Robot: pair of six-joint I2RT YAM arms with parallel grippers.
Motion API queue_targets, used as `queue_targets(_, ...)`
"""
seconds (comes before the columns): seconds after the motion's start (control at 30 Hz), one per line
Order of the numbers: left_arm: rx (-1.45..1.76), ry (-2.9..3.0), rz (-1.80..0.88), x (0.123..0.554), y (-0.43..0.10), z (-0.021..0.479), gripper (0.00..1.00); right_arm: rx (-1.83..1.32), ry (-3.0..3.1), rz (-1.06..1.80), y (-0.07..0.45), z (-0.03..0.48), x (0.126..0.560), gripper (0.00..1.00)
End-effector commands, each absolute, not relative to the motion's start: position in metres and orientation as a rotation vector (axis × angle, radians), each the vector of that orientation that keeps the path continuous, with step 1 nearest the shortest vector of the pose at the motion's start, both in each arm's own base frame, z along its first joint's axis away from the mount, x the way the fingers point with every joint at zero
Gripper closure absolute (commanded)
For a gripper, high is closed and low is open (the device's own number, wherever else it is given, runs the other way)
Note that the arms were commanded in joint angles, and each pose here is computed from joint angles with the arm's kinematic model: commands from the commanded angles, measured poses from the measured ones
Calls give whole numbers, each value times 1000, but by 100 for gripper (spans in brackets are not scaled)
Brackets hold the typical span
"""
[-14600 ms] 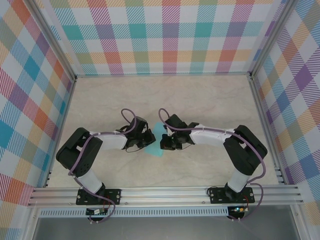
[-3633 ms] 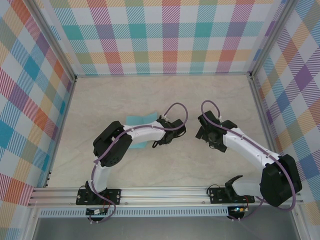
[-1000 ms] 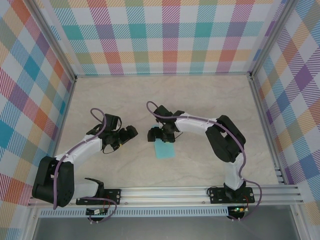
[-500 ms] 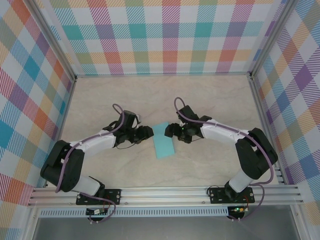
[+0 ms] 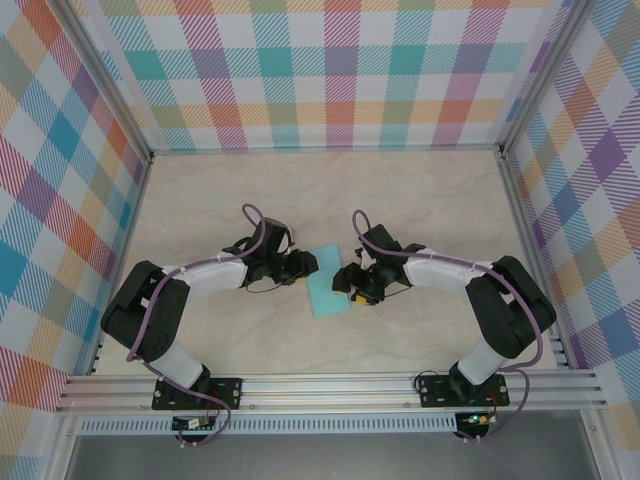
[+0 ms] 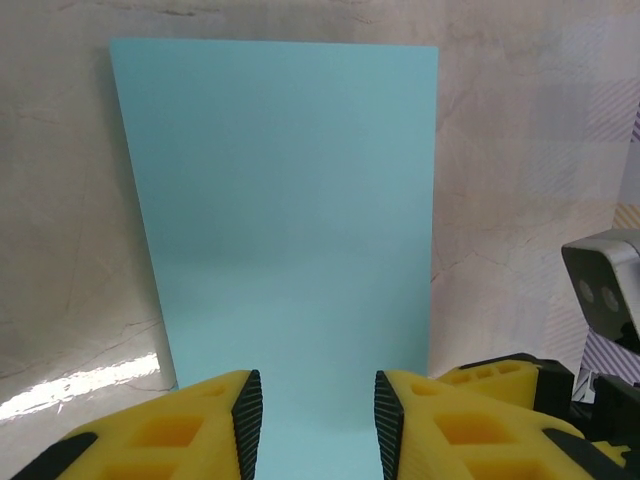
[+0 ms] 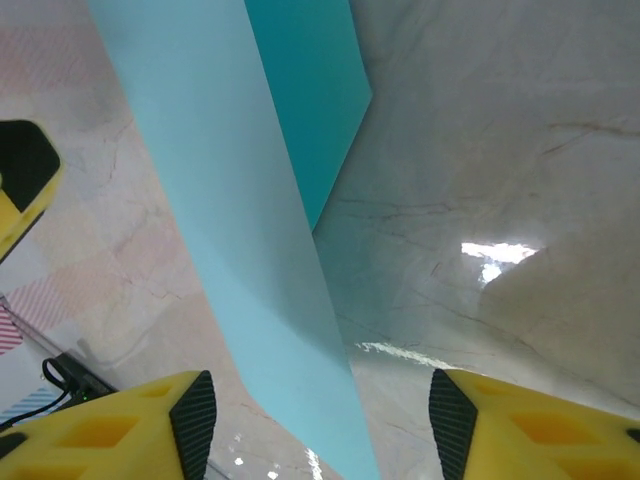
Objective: Fold a paper plane with a square sheet of paper (pick it up from the middle)
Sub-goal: Third fold the triangle at the center of the table.
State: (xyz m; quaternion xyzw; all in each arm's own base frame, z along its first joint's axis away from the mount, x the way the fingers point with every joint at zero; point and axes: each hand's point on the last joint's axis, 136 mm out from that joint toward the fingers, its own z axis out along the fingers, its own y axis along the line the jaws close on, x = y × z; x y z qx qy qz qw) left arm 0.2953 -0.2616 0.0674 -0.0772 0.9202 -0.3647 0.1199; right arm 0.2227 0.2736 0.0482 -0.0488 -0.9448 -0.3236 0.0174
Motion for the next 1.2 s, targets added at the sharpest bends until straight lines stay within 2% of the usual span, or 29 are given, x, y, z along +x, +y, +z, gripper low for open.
queue_targets(0.0,-206,2679,-1072,298,-267,70,63,-141,-2865,-1053,276,49,212,43)
queue_targets(0.13,-201,2686,-1088,297,-270,68,64,-160,-2849,-1049,272,48,205,50)
queue_targets(0.4,-194,2702,-1144,295,-278,62,67,-187,-2850,-1086,269,57,202,78)
queue_targets(0.57,-207,2735,-1129,293,-279,50,68,-180,-2851,-1115,273,64,205,89)
queue_targets(0.7,-219,2774,-1091,289,-277,40,69,-173,-2837,-1145,279,67,209,92)
queue_targets(0.97,-227,2833,-1025,284,-272,23,70,-156,-2828,-1186,291,71,221,92)
queue_targets(1.17,-207,2826,-1013,286,-272,32,70,-142,-2820,-1195,303,70,230,92)
